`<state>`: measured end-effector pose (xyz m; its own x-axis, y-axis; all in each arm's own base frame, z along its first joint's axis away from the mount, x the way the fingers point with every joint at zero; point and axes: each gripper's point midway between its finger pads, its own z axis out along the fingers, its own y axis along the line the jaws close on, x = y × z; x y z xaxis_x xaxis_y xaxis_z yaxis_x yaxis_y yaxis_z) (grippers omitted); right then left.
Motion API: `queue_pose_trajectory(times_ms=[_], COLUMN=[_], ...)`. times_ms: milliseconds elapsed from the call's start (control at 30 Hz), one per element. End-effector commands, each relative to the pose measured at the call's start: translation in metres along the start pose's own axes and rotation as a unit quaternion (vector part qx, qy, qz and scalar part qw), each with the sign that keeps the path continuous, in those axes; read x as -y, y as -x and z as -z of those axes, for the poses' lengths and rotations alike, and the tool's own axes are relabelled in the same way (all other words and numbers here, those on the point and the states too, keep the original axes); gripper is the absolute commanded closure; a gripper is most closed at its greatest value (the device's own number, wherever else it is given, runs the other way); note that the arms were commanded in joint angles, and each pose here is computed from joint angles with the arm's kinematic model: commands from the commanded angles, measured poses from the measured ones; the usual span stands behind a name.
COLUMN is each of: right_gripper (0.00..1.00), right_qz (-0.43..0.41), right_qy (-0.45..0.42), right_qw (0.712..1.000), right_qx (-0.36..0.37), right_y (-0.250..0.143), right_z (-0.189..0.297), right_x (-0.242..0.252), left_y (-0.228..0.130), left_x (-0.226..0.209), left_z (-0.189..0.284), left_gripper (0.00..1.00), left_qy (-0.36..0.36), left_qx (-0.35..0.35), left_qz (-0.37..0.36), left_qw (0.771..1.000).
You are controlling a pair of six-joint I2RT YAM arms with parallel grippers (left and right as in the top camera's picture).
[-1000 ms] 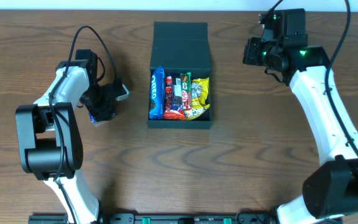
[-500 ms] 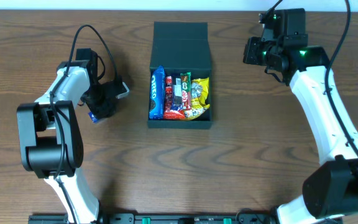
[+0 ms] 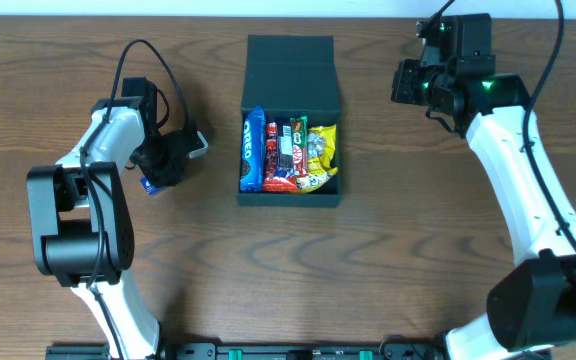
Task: Pack container
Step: 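Grasp the Eclipse mints tin with the left gripper and lift it, then carry the mints tin with the left gripper into the box's front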
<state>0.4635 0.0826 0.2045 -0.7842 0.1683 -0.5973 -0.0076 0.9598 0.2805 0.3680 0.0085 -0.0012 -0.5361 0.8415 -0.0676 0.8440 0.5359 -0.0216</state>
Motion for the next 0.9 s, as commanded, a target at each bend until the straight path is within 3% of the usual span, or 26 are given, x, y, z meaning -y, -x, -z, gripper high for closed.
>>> queue_pose_trajectory(times_ms=[0,133,200,300,367,433,567,667,867], right_gripper=[0.93,0.93,0.93,0.93,0.93,0.93,0.94,0.93,0.93], right_qz=[0.006,0.007,0.007,0.007,0.007,0.007,0.002,-0.003,-0.022], right_qy=[-0.007,-0.005,-0.005,-0.005,-0.004,-0.004,-0.008,-0.011,-0.024], right_qw=[1.000,1.000,1.000,1.000,1.000,1.000,1.000,1.000,0.996], right_qx=[-0.002,0.001,0.003,0.005,0.007,0.008,0.014,0.028,0.077], right_y=[-0.001,0.000,0.001,0.002,0.003,0.004,0.007,0.015,0.036], right_z=[-0.003,-0.003,-0.003,-0.003,-0.003,-0.003,0.001,0.013,0.055], right_x=[0.004,0.003,0.003,0.003,0.003,0.004,0.009,0.015,0.036], left_y=[-0.002,-0.002,-0.003,-0.002,-0.004,-0.007,-0.005,0.026,0.121], left_x=[0.004,0.004,0.004,0.000,-0.015,-0.036,-0.071,-0.074,-0.058], left_z=[-0.007,-0.007,-0.007,-0.007,-0.006,-0.002,0.026,0.053,0.129], left_gripper=[0.67,0.75,0.94,0.94,0.94,0.94,0.94,0.94,0.94], left_qy=[-0.012,-0.012,-0.011,-0.002,0.032,0.087,0.188,0.192,0.194], left_qx=[-0.003,-0.003,-0.004,-0.005,-0.011,-0.020,-0.017,0.018,0.121], left_qz=[0.000,0.007,0.007,0.046,0.113,0.200,0.370,0.417,0.480], left_qw=[1.000,1.000,1.000,0.999,0.993,0.976,0.910,0.888,0.847])
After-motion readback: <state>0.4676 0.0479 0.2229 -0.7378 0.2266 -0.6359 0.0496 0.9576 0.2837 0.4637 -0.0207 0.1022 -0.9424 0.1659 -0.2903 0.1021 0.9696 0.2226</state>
